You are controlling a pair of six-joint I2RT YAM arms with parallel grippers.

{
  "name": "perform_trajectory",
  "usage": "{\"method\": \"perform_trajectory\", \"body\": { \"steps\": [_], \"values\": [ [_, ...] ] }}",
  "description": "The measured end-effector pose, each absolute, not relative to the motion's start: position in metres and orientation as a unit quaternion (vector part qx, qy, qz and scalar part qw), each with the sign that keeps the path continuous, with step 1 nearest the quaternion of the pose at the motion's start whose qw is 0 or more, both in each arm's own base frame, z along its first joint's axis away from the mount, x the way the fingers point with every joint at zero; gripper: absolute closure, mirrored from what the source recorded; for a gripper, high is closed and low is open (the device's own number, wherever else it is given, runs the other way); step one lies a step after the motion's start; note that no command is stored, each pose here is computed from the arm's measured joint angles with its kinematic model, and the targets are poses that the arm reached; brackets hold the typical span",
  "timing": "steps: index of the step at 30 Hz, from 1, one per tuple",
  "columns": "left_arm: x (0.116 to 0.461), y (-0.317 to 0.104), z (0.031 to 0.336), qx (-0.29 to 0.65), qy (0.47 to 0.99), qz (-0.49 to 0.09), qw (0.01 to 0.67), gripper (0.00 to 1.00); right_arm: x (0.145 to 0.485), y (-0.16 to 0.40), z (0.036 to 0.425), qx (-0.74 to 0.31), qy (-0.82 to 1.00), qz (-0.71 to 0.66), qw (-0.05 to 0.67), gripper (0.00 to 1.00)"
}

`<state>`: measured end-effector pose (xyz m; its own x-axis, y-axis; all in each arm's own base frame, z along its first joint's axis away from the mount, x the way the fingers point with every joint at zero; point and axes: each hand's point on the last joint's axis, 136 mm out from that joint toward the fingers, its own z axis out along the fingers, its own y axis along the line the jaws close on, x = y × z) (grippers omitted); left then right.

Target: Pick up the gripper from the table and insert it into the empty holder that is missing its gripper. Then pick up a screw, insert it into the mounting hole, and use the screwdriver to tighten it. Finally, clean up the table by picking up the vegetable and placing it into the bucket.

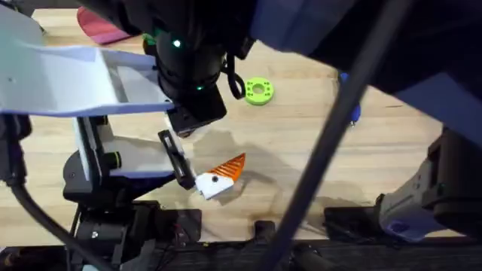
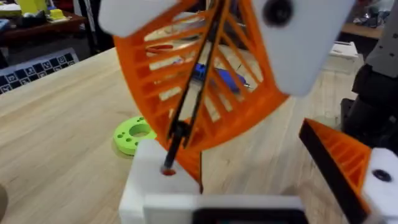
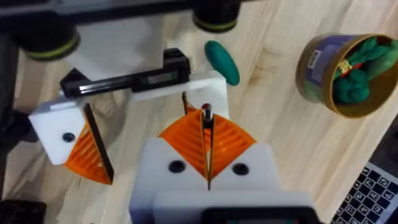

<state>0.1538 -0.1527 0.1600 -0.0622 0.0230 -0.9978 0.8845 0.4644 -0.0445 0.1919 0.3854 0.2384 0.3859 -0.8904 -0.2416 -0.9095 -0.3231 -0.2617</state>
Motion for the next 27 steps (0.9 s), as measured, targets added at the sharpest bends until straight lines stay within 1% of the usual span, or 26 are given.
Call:
{"method": "perform_trajectory", "body": {
  "steps": [7,27],
  "values": [
    [0.1537,-0.1527,0.16,0.362,0.628,-0.37,0.582,0.016,0.1931,0.3877,0.2284,-0.815,0.555,0.025,0.167,0.997],
    [0.1537,-0.1527,0.16,0.362,0.627,-0.37,0.582,0.015,0.1925,0.3864,0.2279,-0.815,0.555,0.024,0.164,0.997]
  ]
}}
